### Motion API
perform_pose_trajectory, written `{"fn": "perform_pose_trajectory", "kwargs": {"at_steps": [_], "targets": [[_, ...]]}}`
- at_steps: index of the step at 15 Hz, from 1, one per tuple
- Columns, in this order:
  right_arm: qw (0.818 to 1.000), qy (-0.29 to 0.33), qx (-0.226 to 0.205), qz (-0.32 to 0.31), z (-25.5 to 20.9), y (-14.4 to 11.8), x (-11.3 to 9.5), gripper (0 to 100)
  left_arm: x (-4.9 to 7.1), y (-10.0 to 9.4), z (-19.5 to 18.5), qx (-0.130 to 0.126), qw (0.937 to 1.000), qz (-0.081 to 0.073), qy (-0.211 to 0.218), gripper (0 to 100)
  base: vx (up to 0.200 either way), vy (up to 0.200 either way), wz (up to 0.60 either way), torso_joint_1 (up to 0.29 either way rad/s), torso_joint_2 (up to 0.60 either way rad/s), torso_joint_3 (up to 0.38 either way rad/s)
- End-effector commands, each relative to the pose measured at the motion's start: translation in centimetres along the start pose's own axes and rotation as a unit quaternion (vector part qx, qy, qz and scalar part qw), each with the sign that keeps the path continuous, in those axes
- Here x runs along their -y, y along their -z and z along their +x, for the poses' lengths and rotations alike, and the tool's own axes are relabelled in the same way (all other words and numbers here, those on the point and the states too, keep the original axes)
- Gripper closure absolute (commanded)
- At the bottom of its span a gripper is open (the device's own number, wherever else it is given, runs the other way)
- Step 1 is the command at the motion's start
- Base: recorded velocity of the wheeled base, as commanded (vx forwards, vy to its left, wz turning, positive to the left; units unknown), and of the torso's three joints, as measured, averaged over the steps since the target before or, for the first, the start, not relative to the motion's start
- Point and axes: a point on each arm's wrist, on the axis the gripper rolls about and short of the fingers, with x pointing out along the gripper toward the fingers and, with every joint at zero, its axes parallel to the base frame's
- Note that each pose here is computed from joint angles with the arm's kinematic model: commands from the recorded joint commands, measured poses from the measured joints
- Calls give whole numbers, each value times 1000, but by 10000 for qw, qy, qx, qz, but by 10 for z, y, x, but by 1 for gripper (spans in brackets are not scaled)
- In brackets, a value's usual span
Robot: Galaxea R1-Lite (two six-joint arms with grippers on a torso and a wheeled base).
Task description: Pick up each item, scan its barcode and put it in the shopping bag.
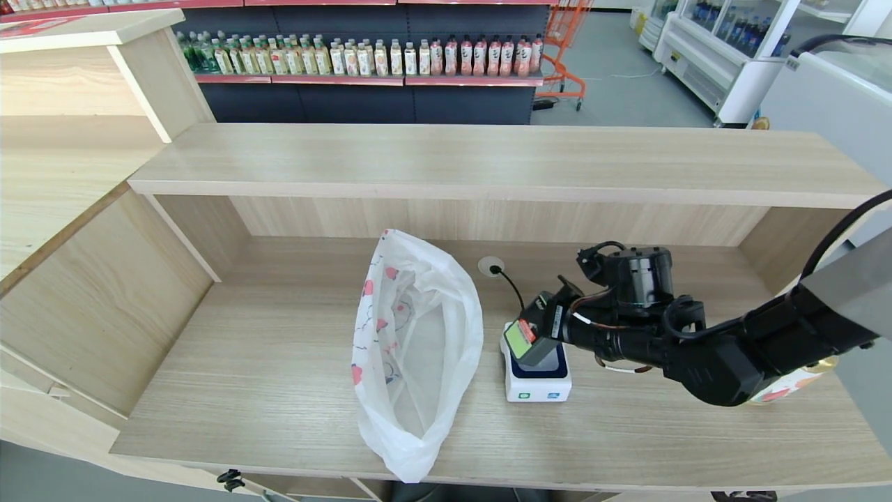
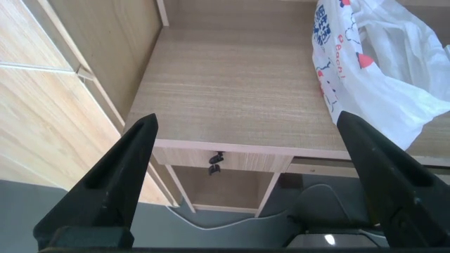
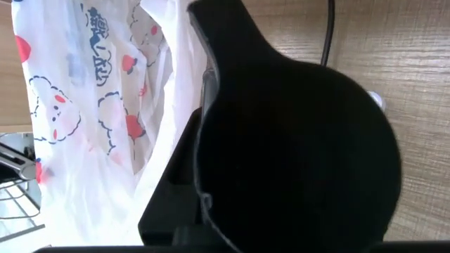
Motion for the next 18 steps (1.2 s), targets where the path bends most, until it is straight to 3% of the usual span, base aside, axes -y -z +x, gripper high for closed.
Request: {"fn": "perform_pose_trajectory", "kwargs": {"at_steps": [1, 2, 3, 5, 7, 13, 15, 18], "targets": [[9997, -125, 194, -32, -9, -11, -8, 100, 0, 0, 0, 2, 10000, 4, -1, 0, 0, 0, 0, 0, 0, 0], [9971, -498, 562, -72, -33, -32, -35, 100, 0, 0, 0, 2, 10000, 4, -1, 0, 0, 0, 0, 0, 0, 0], [9953, -660, 669, -213, -58, -44, -54, 100, 0, 0, 0, 2, 10000, 4, -1, 0, 0, 0, 0, 0, 0, 0], [9891, -154, 370, -1417, -102, -46, -58, 100, 0, 0, 0, 2, 10000, 4, -1, 0, 0, 0, 0, 0, 0, 0], [9812, 377, 404, -1849, -115, -43, -55, 100, 0, 0, 0, 2, 10000, 4, -1, 0, 0, 0, 0, 0, 0, 0], [9885, -102, 211, -1495, -100, -47, -58, 100, 0, 0, 0, 2, 10000, -4, -1, 0, 0, 200, 0, 6, 5, 2], [9886, -69, 77, -1504, -76, -46, -56, 100, 0, 0, 0, 2, 10000, -4, -1, 0, 0, 200, 0, -5, -5, 2], [9827, -52, 18, -1850, -21, -42, -49, 100, 0, 0, 0, 2, 10000, -12, -1, 0, 0, 0, 0, 0, 0, 0]]}}
